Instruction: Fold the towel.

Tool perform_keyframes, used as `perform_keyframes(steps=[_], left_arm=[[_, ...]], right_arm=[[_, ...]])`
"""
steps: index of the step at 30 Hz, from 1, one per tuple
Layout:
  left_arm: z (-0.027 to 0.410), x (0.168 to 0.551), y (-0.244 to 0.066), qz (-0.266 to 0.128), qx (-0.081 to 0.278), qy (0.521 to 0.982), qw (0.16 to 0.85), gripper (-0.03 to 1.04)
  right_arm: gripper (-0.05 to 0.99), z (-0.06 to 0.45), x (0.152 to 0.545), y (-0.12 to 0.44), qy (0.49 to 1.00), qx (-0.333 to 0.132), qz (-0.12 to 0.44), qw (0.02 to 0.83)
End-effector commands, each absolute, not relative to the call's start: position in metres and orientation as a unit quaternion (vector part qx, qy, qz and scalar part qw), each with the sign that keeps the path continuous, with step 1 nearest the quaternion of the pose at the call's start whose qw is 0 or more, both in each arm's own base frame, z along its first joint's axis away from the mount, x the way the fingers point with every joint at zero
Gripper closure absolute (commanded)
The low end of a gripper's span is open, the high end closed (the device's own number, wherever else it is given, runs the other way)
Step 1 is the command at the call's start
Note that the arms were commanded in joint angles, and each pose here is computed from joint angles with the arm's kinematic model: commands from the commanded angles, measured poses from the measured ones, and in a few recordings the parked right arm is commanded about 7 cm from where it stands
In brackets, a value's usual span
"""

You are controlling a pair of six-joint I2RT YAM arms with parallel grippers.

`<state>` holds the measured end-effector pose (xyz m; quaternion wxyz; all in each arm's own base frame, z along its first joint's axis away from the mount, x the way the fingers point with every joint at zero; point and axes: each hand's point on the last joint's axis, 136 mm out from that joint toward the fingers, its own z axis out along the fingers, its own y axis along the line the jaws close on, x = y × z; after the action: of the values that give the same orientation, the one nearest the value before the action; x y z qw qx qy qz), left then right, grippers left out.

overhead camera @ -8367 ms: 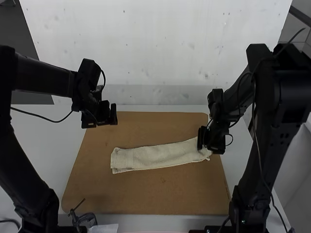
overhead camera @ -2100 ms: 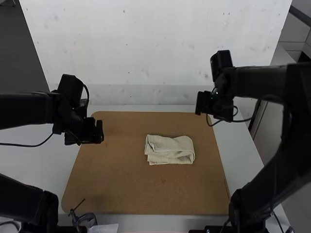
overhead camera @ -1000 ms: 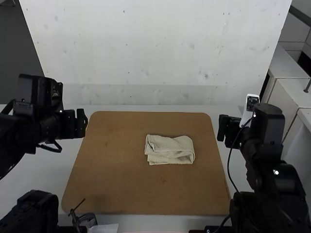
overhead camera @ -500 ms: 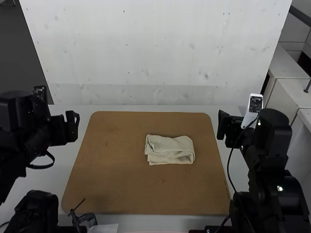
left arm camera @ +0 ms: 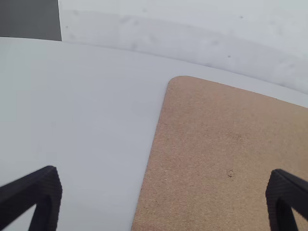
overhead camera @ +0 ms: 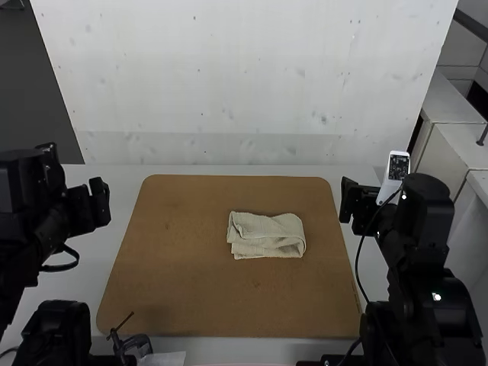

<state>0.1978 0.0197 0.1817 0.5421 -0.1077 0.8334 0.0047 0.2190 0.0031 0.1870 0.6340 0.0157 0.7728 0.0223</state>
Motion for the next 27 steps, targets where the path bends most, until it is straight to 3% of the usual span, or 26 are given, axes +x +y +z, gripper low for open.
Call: perform_keyframes(steps=[1,4,9,27], left_arm=[[0.200,0.190,0.026,0.004,-0.124,0.800,0.587,0.06],[0.191,0.186,0.022,0.008,-0.102,0.813,0.573,0.06],[0.160,0.172,0.012,0.041,0.003,0.857,0.513,0.05],[0.151,0.168,0.009,0.032,0.004,0.866,0.499,0.03]], right_arm=[[-0.03,0.195,0.217,0.003,0.763,0.010,0.019,0.646],[-0.03,0.194,0.217,0.003,0.764,0.009,0.017,0.645],[-0.03,0.197,0.212,0.003,0.770,0.008,0.016,0.638],[-0.03,0.148,0.171,0.001,0.861,0.041,0.027,0.507]])
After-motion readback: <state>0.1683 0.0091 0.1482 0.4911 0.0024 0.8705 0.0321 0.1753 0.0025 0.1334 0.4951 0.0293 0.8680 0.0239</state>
